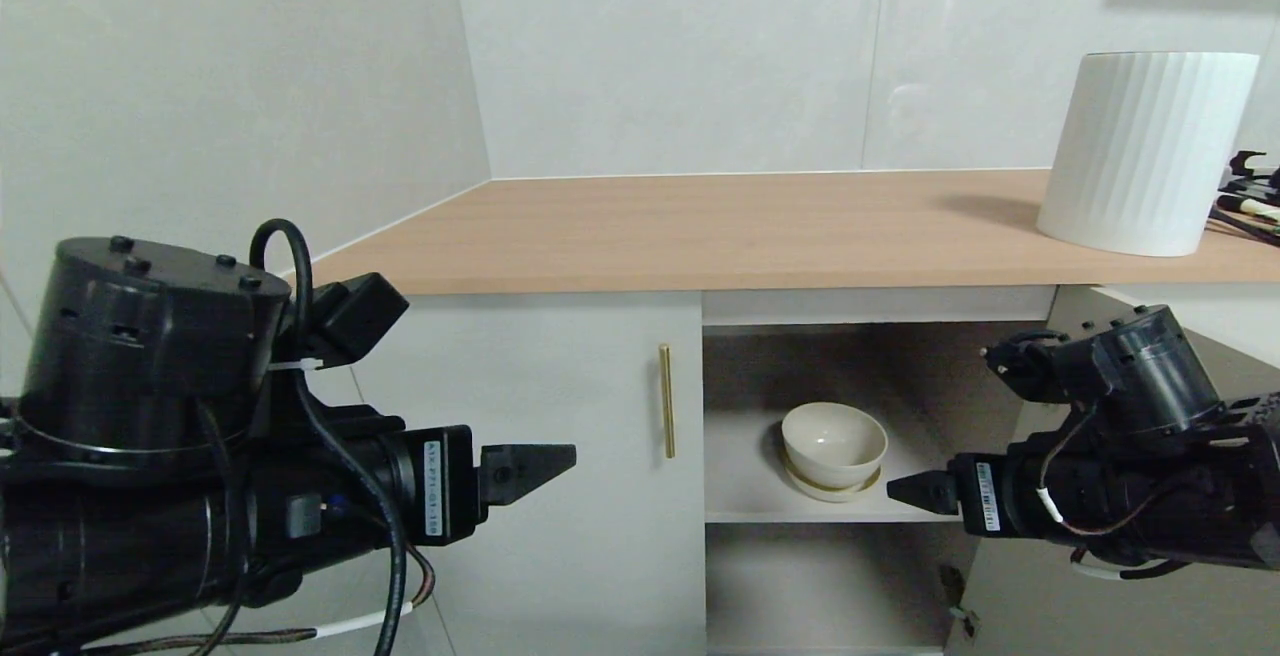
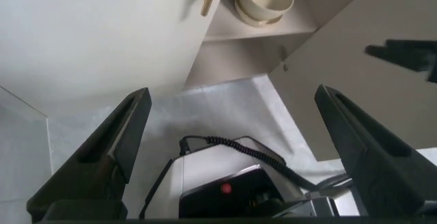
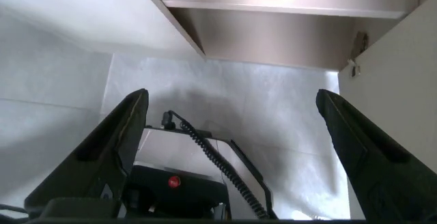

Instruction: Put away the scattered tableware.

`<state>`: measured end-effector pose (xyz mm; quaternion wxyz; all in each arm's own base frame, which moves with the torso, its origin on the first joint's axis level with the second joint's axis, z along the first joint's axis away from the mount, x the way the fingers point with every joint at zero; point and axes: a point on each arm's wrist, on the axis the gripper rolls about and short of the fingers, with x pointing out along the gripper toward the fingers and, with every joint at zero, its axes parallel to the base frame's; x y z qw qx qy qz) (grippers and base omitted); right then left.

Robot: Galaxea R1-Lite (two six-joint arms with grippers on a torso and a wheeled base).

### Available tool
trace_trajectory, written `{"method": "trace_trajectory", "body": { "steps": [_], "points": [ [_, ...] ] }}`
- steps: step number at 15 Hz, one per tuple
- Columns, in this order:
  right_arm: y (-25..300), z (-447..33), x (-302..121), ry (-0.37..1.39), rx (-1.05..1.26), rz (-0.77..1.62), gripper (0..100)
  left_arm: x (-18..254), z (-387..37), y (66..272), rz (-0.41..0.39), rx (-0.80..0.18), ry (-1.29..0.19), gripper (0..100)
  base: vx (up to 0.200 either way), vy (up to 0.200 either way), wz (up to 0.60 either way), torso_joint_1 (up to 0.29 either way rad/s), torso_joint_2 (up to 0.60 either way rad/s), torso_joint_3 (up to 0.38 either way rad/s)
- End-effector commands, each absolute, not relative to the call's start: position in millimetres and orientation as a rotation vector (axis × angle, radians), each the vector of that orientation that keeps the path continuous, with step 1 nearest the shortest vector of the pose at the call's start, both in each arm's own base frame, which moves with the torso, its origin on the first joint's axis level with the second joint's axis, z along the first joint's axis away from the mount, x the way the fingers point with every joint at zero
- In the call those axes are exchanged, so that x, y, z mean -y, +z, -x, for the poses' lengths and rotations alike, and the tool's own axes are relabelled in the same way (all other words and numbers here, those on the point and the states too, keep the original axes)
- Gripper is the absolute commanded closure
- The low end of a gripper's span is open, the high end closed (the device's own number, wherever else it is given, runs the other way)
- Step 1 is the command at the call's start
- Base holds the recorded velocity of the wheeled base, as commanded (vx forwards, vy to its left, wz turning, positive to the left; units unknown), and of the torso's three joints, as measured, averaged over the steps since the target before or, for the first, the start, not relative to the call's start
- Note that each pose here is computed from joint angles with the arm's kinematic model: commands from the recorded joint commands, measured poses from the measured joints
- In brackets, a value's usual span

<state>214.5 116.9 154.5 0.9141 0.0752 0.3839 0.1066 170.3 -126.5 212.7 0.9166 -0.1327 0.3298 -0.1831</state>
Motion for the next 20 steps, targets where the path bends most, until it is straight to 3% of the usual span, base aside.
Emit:
{"method": "trace_trajectory", "body": {
  "steps": [1, 15, 20],
  "points": [
    [158, -212, -117, 0.226, -0.778, -0.156, 0, 129, -173, 207, 0.262, -0.702, -0.371, 0, -0.2, 0.0, 0.0, 0.007, 0.01, 0.007],
    [140, -219, -121, 0.211, -0.843, -0.13, 0, 134, -176, 198, 0.241, -0.736, -0.367, 0, -0.2, 0.0, 0.0, 0.001, 0.0, 0.005],
    [154, -208, -117, 0.227, -0.808, -0.138, 0, 133, -175, 199, 0.241, -0.732, -0.365, 0, 0.0, 0.0, 0.0, 0.0, 0.0, 0.0]
  ]
}}
